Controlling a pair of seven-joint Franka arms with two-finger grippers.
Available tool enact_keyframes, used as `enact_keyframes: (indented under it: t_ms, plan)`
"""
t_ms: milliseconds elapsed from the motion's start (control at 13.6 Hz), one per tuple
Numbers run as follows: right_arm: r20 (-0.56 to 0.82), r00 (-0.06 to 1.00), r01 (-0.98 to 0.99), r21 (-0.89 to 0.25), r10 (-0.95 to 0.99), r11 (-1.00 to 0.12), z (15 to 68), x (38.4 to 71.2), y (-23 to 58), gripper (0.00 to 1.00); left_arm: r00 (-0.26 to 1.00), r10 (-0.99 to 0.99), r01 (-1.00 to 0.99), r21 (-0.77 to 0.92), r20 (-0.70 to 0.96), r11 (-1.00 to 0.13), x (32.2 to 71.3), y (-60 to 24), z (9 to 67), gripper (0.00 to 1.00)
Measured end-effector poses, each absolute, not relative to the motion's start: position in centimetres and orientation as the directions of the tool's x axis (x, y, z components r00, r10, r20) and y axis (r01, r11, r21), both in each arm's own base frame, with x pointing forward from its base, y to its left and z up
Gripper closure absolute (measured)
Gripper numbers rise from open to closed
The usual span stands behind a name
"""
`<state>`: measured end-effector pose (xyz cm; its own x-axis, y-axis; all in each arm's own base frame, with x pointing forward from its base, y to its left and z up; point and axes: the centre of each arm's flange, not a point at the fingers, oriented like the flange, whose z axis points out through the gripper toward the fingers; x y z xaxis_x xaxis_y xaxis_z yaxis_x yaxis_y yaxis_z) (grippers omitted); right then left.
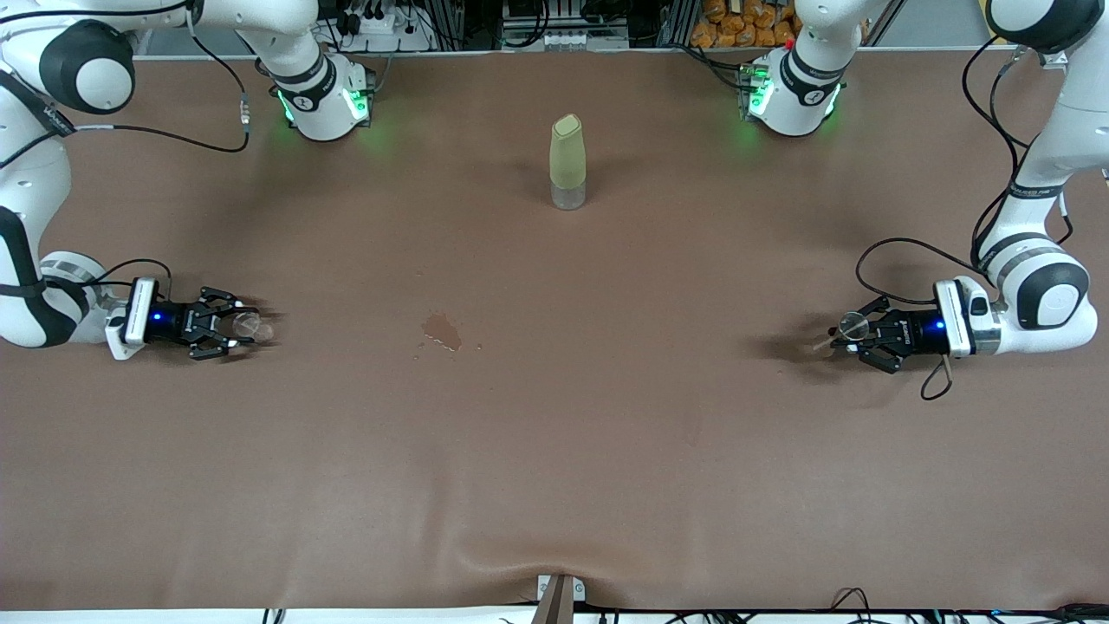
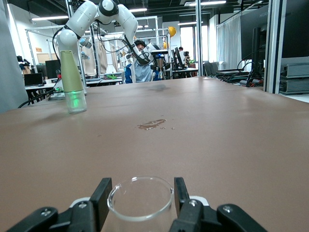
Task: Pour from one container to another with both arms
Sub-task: 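Open the right gripper to set the glass beaker on the table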
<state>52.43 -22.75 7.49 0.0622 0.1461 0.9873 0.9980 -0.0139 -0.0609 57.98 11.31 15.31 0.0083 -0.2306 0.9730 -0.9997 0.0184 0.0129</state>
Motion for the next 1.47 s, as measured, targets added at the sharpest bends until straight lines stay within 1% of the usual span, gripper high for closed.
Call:
enact_keyframes:
  t_ms: [221,369,442,516,590,737,885,1180,1475]
  plan:
    - [0.987,0.062,0.998,-0.06,0.145,-0.013,7.4,52.5,-22.7,0.4,0.01,-0.218,-1.0,0.014,0.976,0.018,57.2,11.4,12.9,0.79]
    - [0.987,0.041,0.999,-0.039,0.157,-0.012,8.0,53.3,-23.1,0.35,0.017,-0.208,-1.0,0.021,0.978,0.014,56.8,11.6,11.6,0.79]
    - [0.986,0.031,1.0,-0.029,0.166,-0.012,8.6,54.0,-23.5,0.27,0.015,-0.204,-1.0,0.018,0.979,0.013,56.6,11.6,11.2,0.79]
    - [0.985,0.034,0.999,-0.032,0.172,-0.011,9.3,54.7,-23.7,0.16,0.015,-0.201,-1.0,0.018,0.979,0.012,56.5,11.7,10.8,0.79]
    - [0.984,0.042,0.999,-0.041,0.172,-0.008,10.0,55.3,-23.9,0.08,0.018,-0.198,-1.0,0.02,0.98,0.011,56.4,11.7,10.4,0.79]
    - [0.982,0.061,0.998,-0.06,0.178,-0.008,11.1,56.2,-24.1,0.07,0.017,-0.196,-1.0,0.02,0.98,0.01,56.4,11.7,9.9,0.79]
    - [0.977,0.109,0.994,-0.108,0.186,-0.018,12.0,56.8,-24.4,0.07,0.008,-0.195,-1.0,0.01,0.981,0.01,56.4,11.7,9.4,0.79]
    - [0.95,0.257,0.966,-0.255,0.179,-0.034,13.4,57.2,-24.5,0.06,-0.004,-0.203,-1.0,-0.001,0.979,0.016,56.7,12.0,9.1,0.79]
    - [0.894,0.394,0.919,-0.385,0.213,-0.084,18.2,58.7,-25.3,0.06,-0.002,-0.202,-1.0,0.001,0.979,0.015,56.7,12.0,8.8,0.79]
